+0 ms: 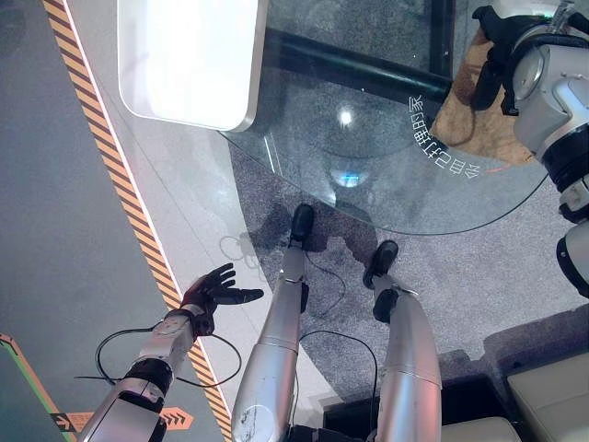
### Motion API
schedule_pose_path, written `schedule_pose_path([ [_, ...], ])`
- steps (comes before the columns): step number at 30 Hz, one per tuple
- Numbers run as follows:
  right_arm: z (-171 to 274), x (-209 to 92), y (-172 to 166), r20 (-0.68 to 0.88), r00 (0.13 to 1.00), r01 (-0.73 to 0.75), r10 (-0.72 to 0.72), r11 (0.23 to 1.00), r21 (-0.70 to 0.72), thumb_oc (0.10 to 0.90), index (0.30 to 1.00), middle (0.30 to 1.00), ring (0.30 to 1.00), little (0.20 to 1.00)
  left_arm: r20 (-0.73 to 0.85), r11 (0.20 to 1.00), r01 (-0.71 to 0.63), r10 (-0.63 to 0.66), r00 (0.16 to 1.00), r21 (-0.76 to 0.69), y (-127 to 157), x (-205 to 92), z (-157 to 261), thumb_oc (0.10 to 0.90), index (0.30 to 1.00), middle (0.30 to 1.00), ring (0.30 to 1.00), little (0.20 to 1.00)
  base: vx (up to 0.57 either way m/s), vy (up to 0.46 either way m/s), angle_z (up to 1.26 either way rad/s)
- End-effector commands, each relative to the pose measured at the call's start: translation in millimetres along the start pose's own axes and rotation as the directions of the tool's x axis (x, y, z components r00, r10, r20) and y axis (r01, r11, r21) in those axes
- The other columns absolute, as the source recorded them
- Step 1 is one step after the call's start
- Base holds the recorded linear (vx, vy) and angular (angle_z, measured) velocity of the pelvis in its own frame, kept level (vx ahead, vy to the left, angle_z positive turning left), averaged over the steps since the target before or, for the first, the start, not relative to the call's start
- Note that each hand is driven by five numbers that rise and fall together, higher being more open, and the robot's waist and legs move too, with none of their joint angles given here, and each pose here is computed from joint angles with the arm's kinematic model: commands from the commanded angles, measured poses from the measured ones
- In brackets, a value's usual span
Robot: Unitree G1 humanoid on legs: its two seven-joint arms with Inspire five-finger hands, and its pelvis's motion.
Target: Wipe the table with a cloth and put it in the basket.
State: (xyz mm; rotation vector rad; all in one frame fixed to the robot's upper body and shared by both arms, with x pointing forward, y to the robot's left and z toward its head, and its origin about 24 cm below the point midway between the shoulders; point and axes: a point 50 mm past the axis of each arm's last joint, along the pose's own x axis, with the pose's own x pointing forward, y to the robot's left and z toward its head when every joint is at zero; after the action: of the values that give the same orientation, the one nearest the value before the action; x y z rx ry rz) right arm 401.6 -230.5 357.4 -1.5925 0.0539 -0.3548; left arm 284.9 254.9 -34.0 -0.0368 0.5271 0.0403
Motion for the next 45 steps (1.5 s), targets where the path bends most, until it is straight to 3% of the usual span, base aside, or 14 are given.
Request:
schedule_pose_path([
  [1,-24.4,1.4,4.4,-0.087,0.993,-0.081,0.079,0.997,-0.017,0.751,0.858,0.858,0.858,0.851,-0.091,0.999,-0.039,0.040,0.995,0.019,18.9,-13.7,-29.9,0.800,0.900,0.900,0.900,0.900,0.00,0.000,0.00],
  [3,-26.4,1.4,5.1,-0.099,0.990,-0.099,0.095,0.995,-0.033,0.364,0.526,0.526,0.526,0.464,-0.090,0.999,-0.040,0.041,0.995,0.017,19.5,-13.6,-29.1,0.800,0.900,0.900,0.900,0.900,0.00,0.000,0.00],
  [5,-27.7,1.3,6.7,-0.107,0.988,-0.119,0.115,0.992,-0.032,0.224,0.406,0.406,0.406,0.324,-0.089,0.999,-0.039,0.040,0.995,0.017,20.1,-13.9,-29.0,0.800,0.900,0.900,0.900,0.900,0.00,0.000,0.00],
  [6,-28.2,1.3,7.3,-0.108,0.987,-0.125,0.122,0.992,-0.029,0.100,0.300,0.300,0.300,0.200,-0.089,0.999,-0.039,0.040,0.995,0.017,20.4,-14.1,-29.0,0.800,0.900,0.900,0.900,0.900,0.00,0.000,0.00],
  [18,-34.2,1.2,17.3,-0.092,0.972,-0.218,0.216,0.976,-0.005,0.100,0.300,0.300,0.300,0.200,-0.089,0.999,-0.037,0.038,0.995,0.018,24.1,-15.4,-27.4,0.800,0.900,0.900,0.900,0.900,0.00,0.000,0.00],
  [45,-37.5,0.5,18.4,-0.111,0.963,-0.256,0.245,0.962,-0.094,0.100,0.300,0.300,0.300,0.200,-0.097,0.999,-0.031,0.033,0.995,0.019,28.6,-16.6,-26.0,0.800,0.900,0.900,0.900,0.900,0.00,0.000,0.00],
])
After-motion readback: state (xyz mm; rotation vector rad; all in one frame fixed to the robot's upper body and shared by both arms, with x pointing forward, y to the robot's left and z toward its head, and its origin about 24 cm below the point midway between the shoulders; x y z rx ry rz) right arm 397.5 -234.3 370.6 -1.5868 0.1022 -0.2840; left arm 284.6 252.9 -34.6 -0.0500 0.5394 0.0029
